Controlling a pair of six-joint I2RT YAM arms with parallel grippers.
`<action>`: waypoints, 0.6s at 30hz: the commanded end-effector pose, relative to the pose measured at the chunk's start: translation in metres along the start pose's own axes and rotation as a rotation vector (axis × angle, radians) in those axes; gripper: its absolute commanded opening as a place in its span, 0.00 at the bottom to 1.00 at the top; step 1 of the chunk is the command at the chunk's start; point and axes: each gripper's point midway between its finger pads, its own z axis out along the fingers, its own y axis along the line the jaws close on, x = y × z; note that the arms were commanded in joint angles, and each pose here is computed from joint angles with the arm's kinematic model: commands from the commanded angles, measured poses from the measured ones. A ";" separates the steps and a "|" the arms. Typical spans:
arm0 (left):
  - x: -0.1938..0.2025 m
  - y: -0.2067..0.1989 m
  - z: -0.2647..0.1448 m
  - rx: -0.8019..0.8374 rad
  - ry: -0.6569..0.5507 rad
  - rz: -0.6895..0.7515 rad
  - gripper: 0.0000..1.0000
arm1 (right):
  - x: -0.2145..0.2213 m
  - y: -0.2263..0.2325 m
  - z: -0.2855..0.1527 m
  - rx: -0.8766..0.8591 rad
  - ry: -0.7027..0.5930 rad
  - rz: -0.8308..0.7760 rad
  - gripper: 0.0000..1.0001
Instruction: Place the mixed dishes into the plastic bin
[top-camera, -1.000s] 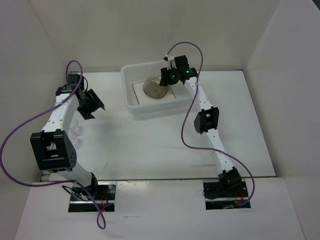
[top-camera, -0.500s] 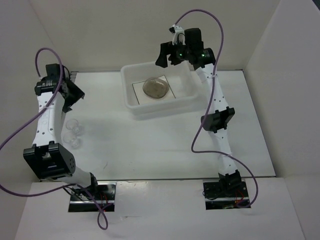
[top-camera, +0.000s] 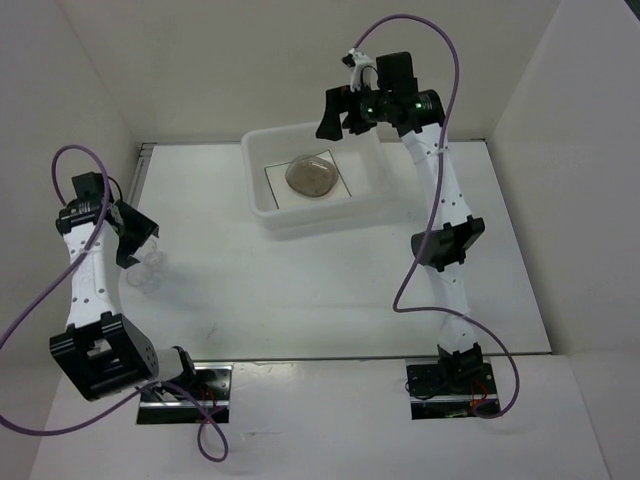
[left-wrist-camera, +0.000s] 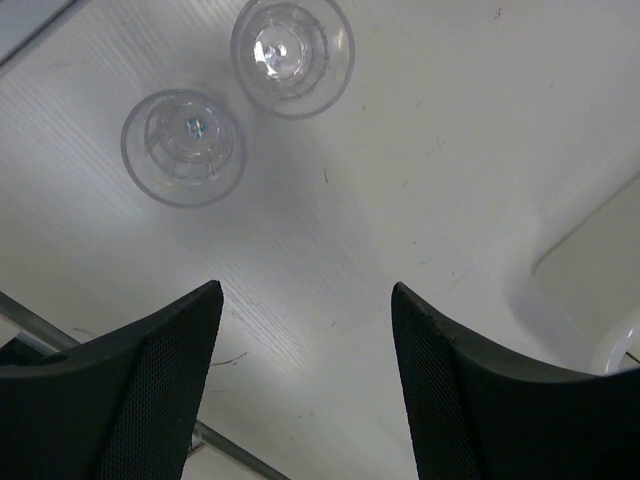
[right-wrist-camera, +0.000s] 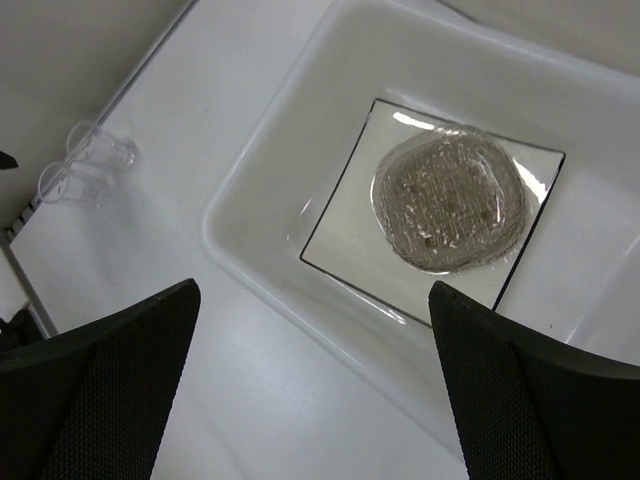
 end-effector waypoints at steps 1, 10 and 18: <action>0.002 0.000 -0.017 0.041 -0.048 -0.048 0.75 | -0.041 0.042 -0.041 -0.030 -0.130 -0.114 1.00; 0.035 0.057 -0.019 -0.176 -0.023 -0.084 0.75 | -0.034 0.046 -0.056 0.063 -0.095 -0.133 1.00; 0.064 0.075 -0.023 -0.205 0.000 -0.193 0.74 | -0.035 0.067 -0.072 0.060 -0.101 -0.170 1.00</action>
